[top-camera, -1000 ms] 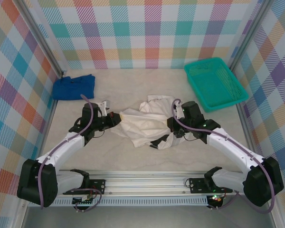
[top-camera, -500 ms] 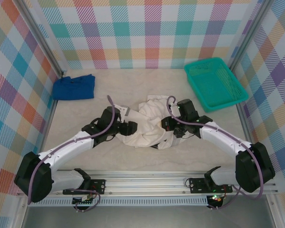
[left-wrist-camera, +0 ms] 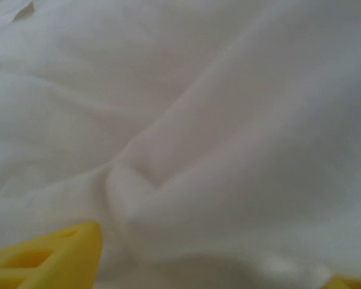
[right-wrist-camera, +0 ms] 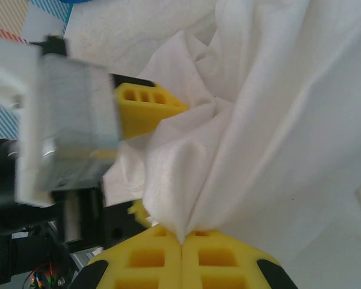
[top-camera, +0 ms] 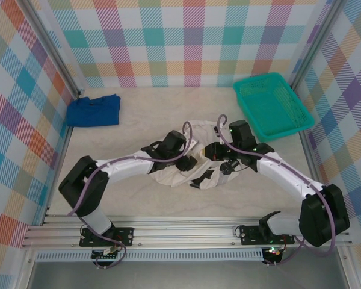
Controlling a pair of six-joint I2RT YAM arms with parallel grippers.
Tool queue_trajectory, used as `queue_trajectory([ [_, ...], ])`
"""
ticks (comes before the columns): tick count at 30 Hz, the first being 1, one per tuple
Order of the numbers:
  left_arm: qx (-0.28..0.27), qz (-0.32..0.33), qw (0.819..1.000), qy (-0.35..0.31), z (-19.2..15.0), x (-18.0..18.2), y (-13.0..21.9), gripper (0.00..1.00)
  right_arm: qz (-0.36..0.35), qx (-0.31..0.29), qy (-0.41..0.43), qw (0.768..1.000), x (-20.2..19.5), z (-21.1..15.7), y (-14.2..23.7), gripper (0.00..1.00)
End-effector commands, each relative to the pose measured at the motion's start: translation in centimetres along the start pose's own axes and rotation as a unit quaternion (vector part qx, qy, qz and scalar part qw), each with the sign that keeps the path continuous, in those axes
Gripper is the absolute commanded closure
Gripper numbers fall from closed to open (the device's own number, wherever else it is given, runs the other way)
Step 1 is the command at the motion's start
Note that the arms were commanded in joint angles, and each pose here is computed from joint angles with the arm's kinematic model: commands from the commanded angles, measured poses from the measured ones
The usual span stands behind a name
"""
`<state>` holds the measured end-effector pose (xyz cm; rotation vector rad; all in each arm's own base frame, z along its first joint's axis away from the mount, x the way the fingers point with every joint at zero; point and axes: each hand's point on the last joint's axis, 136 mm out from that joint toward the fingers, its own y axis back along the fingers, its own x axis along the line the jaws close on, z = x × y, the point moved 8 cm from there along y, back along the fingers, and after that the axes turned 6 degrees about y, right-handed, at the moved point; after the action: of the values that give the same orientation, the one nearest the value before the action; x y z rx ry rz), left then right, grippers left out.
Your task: Fold the inside-out t-shirt
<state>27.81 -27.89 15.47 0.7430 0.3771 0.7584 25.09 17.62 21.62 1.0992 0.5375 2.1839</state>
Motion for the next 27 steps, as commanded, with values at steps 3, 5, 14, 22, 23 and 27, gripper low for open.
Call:
queue_trajectory([
  [3,-0.019,-0.067,0.997,0.017,2.5,-0.3,-0.8,0.79,0.01,-0.026,-0.002,1.0,0.2,0.2,1.7,1.0],
  [5,-0.002,-0.113,0.992,0.058,3.1,0.1,0.2,0.92,-0.027,-0.032,0.009,0.999,-0.5,0.0,2.1,0.96],
  [14,0.078,-0.198,0.944,0.253,3.4,0.4,7.3,1.0,-0.196,-0.012,0.101,0.975,-2.9,-0.1,1.7,0.8],
  [22,0.098,-0.211,0.927,0.296,4.2,0.6,9.1,1.0,-0.091,-0.044,0.219,0.971,2.4,-2.5,2.1,0.52],
  [23,0.097,-0.215,0.926,0.295,4.5,0.6,9.3,1.0,-0.074,-0.053,0.234,0.968,3.2,-3.1,1.7,0.48],
  [27,0.093,-0.232,0.924,0.289,5.0,0.3,10.1,1.0,-0.079,-0.062,0.259,0.961,3.6,-3.5,0.1,0.36],
])
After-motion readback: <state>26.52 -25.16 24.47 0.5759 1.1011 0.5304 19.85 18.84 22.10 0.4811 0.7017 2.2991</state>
